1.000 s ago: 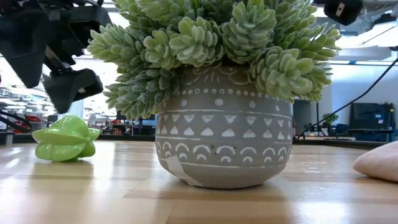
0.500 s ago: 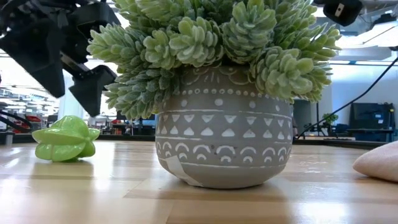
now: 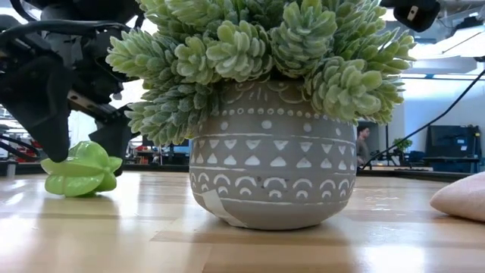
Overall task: Pick and placing Produce into tupperware
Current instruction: Put the starfruit into the transparent bin
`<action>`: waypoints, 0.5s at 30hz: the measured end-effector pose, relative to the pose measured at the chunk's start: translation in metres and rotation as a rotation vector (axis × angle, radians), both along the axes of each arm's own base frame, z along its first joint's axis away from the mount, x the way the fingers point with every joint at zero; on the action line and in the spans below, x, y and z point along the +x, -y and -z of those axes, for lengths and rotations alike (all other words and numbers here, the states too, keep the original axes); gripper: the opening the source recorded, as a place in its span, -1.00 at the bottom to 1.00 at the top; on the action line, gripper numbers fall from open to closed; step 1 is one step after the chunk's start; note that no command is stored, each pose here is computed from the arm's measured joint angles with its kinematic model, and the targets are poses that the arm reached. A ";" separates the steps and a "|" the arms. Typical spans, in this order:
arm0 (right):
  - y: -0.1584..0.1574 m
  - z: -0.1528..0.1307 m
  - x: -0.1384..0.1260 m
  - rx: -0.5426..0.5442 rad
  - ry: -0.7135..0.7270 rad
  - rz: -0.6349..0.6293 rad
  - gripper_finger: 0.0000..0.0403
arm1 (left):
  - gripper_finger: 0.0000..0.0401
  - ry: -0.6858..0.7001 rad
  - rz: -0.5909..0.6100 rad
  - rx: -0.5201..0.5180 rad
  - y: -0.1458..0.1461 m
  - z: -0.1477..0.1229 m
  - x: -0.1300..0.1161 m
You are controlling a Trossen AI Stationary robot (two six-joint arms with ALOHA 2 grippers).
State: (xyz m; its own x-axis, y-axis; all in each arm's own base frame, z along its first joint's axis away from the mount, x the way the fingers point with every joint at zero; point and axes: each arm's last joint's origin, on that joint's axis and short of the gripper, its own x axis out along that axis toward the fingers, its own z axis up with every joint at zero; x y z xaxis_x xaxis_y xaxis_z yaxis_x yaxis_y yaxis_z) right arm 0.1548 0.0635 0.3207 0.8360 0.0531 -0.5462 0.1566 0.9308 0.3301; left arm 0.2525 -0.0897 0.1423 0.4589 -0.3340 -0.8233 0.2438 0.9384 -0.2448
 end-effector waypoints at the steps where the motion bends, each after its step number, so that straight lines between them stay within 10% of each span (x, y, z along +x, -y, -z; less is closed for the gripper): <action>1: 0.000 0.000 0.000 0.000 0.000 0.000 -0.41 | 0.48 -0.001 0.001 0.003 0.000 0.000 0.000; 15: 0.000 0.000 0.000 0.003 -0.002 0.003 -0.41 | 0.48 -0.060 -0.005 0.052 0.000 0.019 0.002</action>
State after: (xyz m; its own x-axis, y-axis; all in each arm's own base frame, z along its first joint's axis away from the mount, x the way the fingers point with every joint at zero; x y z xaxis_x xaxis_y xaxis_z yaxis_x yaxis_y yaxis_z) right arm 0.1546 0.0634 0.3208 0.8351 0.0523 -0.5477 0.1600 0.9294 0.3327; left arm 0.2542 -0.0894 0.1237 0.4102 -0.2873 -0.8656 0.2251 0.9516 -0.2092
